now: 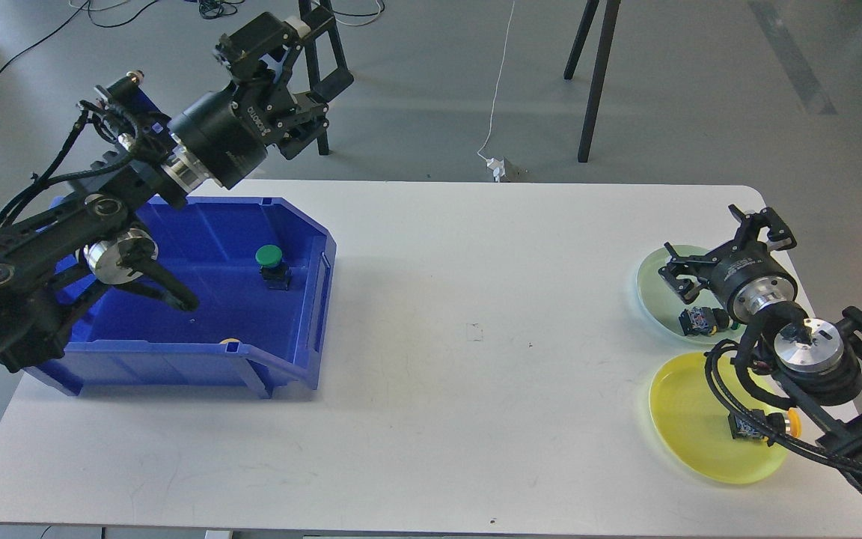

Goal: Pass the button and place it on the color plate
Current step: 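Lower the button onto the pale green plate and open the right gripper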

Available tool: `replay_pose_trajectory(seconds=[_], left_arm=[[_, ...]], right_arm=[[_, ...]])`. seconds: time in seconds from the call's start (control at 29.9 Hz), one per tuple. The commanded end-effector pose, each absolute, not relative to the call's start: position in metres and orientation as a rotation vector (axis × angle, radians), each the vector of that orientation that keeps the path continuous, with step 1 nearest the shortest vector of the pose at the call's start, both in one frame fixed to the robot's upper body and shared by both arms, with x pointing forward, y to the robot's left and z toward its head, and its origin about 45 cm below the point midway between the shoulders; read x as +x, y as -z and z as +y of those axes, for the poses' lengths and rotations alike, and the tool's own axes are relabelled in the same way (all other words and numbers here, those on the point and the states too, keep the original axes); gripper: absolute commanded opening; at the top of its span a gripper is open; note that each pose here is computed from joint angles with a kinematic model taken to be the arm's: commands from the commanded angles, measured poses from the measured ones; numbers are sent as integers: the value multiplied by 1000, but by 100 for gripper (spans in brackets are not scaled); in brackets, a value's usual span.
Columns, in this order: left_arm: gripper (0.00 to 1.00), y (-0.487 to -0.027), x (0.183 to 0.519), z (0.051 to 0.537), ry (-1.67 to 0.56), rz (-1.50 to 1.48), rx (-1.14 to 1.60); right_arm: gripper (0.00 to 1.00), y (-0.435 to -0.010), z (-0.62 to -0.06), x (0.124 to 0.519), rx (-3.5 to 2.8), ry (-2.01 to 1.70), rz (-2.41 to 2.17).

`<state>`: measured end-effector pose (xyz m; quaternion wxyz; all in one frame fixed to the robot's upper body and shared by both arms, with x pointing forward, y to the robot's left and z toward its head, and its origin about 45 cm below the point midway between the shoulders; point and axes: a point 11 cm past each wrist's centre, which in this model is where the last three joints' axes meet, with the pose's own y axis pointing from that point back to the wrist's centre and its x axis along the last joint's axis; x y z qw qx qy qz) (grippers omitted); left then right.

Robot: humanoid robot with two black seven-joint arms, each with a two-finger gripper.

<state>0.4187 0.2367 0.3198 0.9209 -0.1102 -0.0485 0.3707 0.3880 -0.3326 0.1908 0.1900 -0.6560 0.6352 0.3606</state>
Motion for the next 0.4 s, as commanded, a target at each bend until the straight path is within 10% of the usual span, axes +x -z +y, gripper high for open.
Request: replay_pose_trajectory(seconds=[0.0, 0.37], left_arm=[[85, -318, 414, 267, -779, -48, -263], [90, -279, 408, 297, -870, 18, -208]], right_arm=[[99, -244, -322, 392, -2227, -660, 1575], [98, -345, -323, 408, -2486, -244, 1241]])
